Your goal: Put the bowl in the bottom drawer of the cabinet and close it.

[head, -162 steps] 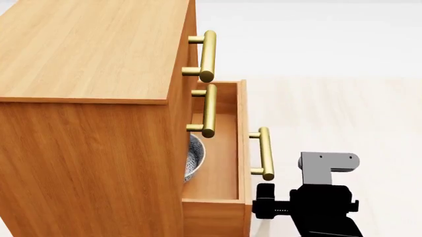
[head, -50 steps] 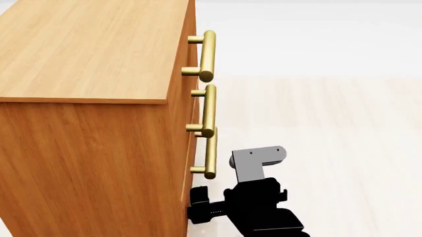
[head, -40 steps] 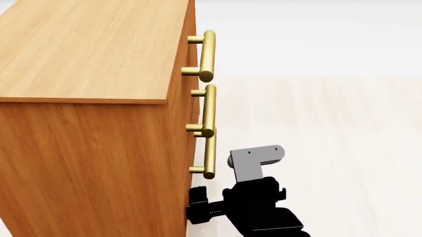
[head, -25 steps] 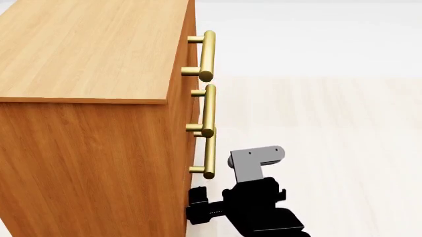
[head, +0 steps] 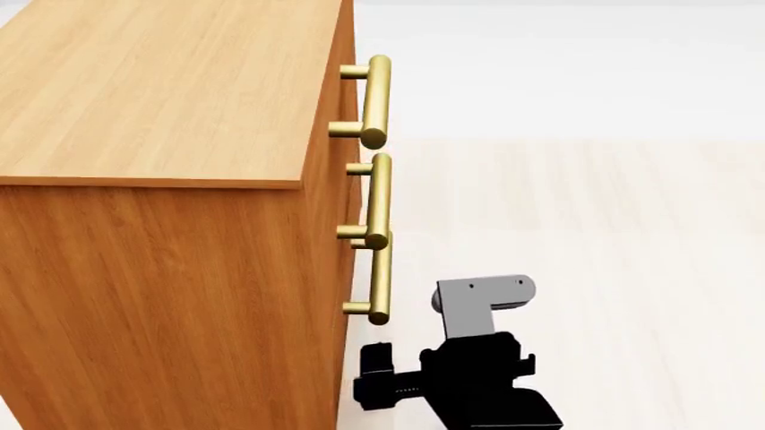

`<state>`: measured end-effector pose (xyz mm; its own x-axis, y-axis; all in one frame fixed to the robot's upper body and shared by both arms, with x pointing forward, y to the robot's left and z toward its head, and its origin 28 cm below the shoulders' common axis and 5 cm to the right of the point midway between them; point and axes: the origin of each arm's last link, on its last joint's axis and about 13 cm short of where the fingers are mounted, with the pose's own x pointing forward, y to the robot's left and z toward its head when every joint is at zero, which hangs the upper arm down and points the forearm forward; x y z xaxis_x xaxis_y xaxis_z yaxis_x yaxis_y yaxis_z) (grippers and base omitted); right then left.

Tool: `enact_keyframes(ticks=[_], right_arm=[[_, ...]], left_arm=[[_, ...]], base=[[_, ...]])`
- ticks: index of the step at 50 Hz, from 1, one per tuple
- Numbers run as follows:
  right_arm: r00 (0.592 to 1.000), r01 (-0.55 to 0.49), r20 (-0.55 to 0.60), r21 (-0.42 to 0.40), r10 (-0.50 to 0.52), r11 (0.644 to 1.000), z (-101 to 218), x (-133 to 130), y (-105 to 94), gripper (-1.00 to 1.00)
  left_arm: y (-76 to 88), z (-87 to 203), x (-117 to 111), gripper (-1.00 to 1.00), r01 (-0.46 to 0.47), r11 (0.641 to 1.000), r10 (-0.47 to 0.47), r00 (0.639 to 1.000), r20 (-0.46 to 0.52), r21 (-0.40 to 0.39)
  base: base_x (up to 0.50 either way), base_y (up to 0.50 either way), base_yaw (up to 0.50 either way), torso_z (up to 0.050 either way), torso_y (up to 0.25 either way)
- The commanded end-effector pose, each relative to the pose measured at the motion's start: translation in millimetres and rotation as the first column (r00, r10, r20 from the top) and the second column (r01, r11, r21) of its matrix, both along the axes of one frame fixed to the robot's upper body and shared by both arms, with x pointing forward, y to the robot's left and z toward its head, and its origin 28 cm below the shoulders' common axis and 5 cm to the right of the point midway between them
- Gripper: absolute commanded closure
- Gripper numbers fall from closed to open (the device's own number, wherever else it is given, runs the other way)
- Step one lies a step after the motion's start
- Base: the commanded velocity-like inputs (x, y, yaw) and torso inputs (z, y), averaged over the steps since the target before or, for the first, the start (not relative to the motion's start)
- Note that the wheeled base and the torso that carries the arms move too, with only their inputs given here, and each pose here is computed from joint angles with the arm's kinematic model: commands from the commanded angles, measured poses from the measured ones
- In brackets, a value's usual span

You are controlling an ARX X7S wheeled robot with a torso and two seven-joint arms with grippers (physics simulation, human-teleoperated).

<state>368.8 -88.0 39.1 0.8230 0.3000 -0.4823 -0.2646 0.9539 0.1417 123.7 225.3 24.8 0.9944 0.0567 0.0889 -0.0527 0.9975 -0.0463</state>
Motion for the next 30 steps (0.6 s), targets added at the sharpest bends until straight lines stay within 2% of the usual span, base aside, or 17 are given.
enact_keyframes(ticks=[1,17,30], right_arm=[[0.999,0.05,0.018,-0.028,-0.05,0.998,7.2,3.9,-16.1,-1.0],[0.993,0.101,0.066,-0.045,-0.098,0.994,29.5,-16.9,-27.7,-1.0],[0.977,0.154,0.161,-0.066,-0.142,0.986,75.0,-33.3,-35.7,-1.0]], left_arm=[[-0.6,-0.3,-0.4,-1.0,0.0,1.0,0.0,1.0,0.003,0.005],[-1.3,19.9,-8.0,-1.0,0.015,0.999,-0.016,1.0,0.015,0.04],[0.5,45.6,-14.8,-1.0,0.025,0.997,-0.03,0.998,0.061,0.074]], base=[[0.0,0.0,0.0,0.0,0.0],[0.0,0.0,0.0,0.0,0.0],[0.0,0.0,0.0,0.0,0.0]])
